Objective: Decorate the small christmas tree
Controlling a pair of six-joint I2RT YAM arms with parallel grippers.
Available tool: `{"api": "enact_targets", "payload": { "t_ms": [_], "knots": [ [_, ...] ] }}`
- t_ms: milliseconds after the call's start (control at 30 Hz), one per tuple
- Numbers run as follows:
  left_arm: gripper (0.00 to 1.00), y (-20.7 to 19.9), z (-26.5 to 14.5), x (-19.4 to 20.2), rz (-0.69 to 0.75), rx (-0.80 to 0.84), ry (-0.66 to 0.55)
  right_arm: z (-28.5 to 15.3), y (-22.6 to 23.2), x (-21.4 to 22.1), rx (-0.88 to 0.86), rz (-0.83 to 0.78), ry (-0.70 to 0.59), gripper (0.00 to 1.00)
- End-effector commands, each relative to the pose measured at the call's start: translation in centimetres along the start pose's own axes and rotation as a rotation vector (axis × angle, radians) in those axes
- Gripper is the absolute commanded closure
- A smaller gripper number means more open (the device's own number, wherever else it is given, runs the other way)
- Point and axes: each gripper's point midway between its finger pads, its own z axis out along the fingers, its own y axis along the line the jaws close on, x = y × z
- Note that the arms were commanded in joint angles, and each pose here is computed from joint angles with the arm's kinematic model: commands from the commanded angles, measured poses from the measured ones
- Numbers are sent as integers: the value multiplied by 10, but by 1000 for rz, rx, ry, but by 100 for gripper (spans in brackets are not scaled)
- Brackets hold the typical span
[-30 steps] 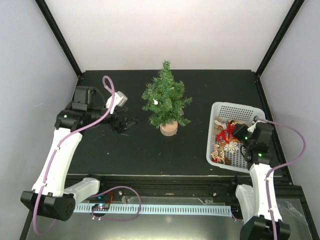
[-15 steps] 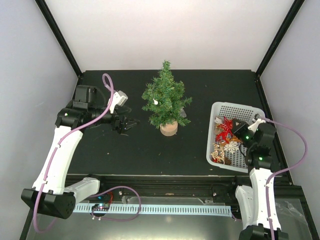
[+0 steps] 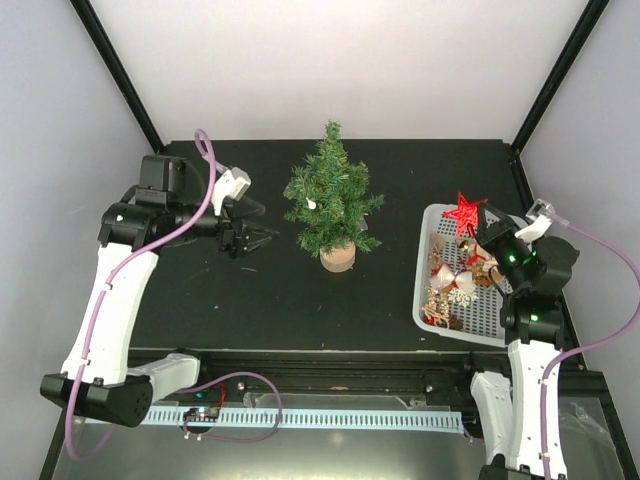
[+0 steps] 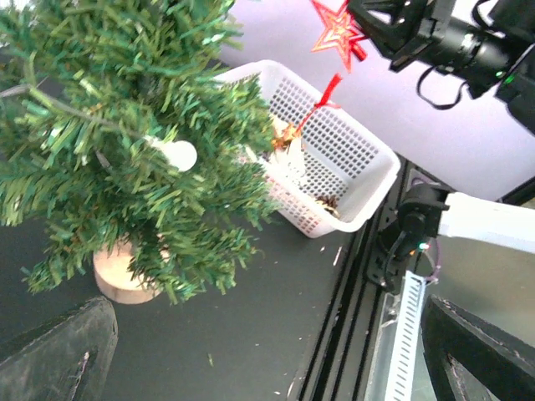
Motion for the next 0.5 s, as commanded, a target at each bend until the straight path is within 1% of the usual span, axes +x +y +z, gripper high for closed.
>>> {"api": "enact_targets", "payload": {
  "t_ms": [0,133,167,233,367,467],
  "knots": [
    [1,-29,-11,-19,30,102,-16,-3,23,-2,-86,19,15,99],
    [1,-53,-15,-34,62,211,6,-2,28,0,-122,39,16,99],
    [1,-55,-11,-36,47,243,20,-2,28,1,-134,50,18,99],
    [1,-65,-6,-39,64,291,44,-1,30,3,-170,75,17,99],
    [4,-98,15,-36,156,371,145,-2,43,3,-257,118,24,99],
    [7,-125,28,-36,239,434,186,-6,53,1,-296,122,29,99]
  ]
}}
